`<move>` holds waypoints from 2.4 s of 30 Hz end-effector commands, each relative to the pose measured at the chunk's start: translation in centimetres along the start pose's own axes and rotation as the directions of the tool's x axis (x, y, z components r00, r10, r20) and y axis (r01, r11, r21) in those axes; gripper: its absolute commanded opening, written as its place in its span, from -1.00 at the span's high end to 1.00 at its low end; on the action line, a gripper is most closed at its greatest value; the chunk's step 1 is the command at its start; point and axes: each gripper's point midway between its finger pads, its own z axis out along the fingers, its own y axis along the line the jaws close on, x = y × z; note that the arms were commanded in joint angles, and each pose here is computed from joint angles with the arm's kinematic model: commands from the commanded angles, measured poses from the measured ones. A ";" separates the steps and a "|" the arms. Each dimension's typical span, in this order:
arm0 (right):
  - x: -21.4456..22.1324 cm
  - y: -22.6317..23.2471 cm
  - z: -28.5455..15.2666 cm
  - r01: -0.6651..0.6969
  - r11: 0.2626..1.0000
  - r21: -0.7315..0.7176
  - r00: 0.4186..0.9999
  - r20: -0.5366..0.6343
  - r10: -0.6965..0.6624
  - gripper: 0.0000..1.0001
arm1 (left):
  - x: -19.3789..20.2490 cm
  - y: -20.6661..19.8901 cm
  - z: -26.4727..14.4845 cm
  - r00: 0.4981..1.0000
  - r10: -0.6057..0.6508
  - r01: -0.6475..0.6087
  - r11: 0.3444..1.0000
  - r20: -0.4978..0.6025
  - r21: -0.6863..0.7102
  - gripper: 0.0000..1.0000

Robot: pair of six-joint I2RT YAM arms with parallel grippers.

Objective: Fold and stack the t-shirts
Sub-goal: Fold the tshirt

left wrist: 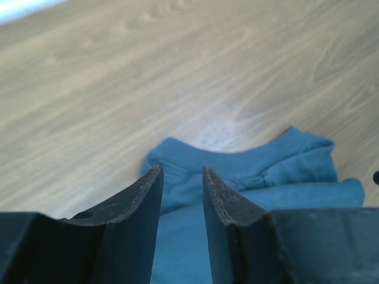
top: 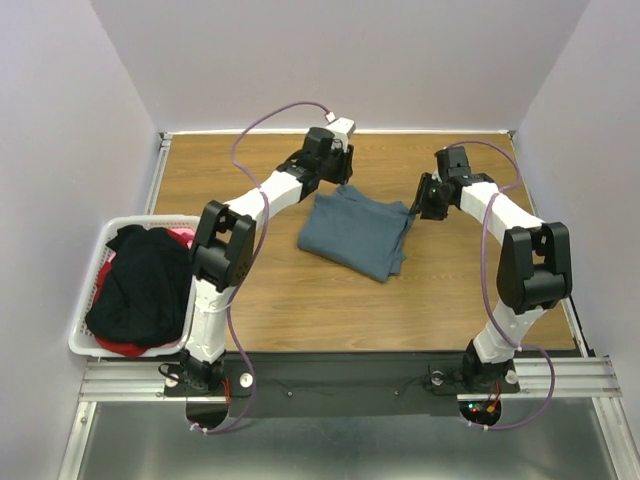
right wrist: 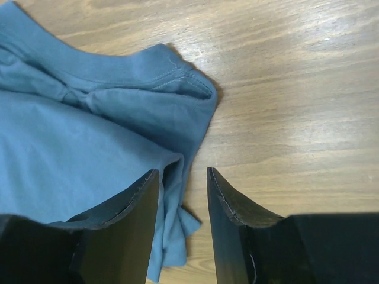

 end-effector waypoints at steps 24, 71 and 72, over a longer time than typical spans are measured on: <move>2.5 1.2 -1.6 0.037 0.991 -0.132 0.998 -0.037 -0.042 0.16 | 14.9 2.3 -3.3 0.889 -0.328 0.249 0.932 -0.320 -0.264 0.25; 2.8 8.6 4.1 0.497 0.648 -0.577 0.805 0.026 -0.593 0.01 | 16.0 5.2 -10.2 0.923 0.157 -0.117 0.984 -0.351 0.132 -0.35; 2.9 8.5 4.2 0.493 0.650 -0.578 0.806 0.022 -0.592 0.04 | 16.2 5.1 -10.1 0.921 0.159 -0.116 0.983 -0.357 0.139 -0.30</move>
